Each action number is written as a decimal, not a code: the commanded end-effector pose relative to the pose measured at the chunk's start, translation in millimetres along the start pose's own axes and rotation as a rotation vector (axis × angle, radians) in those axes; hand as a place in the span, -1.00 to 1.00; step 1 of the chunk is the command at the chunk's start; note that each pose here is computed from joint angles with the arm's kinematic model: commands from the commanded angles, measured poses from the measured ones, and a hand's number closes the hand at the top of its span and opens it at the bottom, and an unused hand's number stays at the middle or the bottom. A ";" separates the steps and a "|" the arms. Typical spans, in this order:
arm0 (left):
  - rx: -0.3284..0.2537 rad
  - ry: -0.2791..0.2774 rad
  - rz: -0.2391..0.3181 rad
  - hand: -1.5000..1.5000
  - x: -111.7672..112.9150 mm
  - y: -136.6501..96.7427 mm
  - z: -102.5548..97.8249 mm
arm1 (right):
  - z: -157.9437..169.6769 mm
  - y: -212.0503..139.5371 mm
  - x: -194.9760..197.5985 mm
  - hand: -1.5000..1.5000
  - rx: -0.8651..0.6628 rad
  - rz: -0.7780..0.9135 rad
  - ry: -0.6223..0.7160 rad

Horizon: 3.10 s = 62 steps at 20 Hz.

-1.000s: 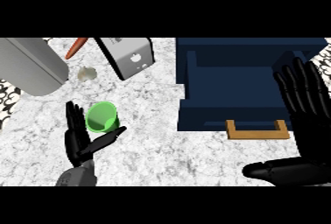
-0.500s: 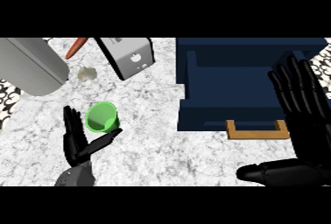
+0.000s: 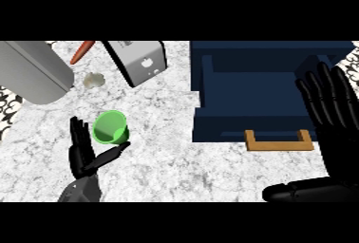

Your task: Pick up the cup, place it into the drawer and close the drawer

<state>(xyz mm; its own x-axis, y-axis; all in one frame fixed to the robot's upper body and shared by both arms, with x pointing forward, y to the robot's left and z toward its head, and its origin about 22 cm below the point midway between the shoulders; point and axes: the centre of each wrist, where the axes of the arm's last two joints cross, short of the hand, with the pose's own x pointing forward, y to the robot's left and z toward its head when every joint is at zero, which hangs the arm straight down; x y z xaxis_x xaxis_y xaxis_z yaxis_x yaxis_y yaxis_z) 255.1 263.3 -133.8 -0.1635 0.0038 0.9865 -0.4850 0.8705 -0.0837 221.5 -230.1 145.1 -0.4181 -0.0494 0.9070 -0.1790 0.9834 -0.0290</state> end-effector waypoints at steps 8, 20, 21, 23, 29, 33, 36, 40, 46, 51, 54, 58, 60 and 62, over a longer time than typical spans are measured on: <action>0.008 -0.013 0.080 -1.00 -10.3 -3.4 -4.4 | 11.1 -7.9 2.7 -1.00 -0.011 0.008 -0.001; -0.093 0.006 0.259 -1.00 -13.9 -27.7 -16.5 | -7.7 -5.0 0.2 -1.00 0.007 -0.019 0.015; -0.083 -0.023 0.246 -1.00 -16.5 -29.7 -12.3 | 12.6 9.1 24.0 -1.00 0.008 -0.005 0.001; -0.136 -0.013 0.302 1.00 -18.0 -28.0 -5.5 | 4.4 -8.8 0.9 -1.00 0.005 -0.002 0.009; -0.120 -0.138 0.278 1.00 -8.0 -42.2 -19.3 | -2.9 1.0 8.2 -1.00 -0.005 0.007 0.002; -0.193 -0.155 0.259 1.00 -15.8 -17.8 -10.1 | -12.7 -1.4 13.5 -1.00 -0.006 0.007 -0.009; -0.322 -0.113 0.284 1.00 -10.7 5.1 -21.3 | -3.0 -6.0 15.4 -1.00 -0.002 0.005 0.002; -0.342 -0.169 0.291 1.00 -8.9 7.4 -17.6 | 3.5 -14.1 10.1 -1.00 -0.010 0.015 -0.005; -0.440 -0.252 0.368 1.00 10.9 4.5 -27.5 | 7.1 -6.8 12.0 -1.00 -0.009 0.024 0.021; -0.557 -0.267 0.355 1.00 46.5 -22.5 -37.5 | 9.9 -16.1 10.1 -1.00 -0.003 0.023 0.007; -0.624 -0.267 0.372 1.00 78.4 -56.5 -48.9 | 2.4 -18.7 -1.1 -1.00 -0.009 0.000 0.029; -0.638 -0.264 0.402 1.00 130.1 -96.2 -54.3 | 8.4 -23.6 -2.9 -1.00 -0.015 0.008 0.032; -0.663 -0.280 0.400 1.00 151.4 -84.7 -48.2 | 18.2 -10.1 -2.8 -1.00 -0.030 0.006 0.025; -0.643 -0.273 0.422 1.00 164.6 -102.9 -50.1 | 8.7 -12.3 -3.5 -1.00 -0.010 0.009 0.027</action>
<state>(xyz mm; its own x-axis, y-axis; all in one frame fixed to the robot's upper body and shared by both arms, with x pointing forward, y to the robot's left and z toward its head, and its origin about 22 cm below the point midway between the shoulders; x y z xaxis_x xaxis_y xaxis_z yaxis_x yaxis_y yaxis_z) 318.2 219.4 7.7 -0.4653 0.3137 0.8277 0.2151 0.9471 -0.2381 214.8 -246.7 137.2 -0.3963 -0.0357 0.9174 -0.1612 0.9864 -0.0312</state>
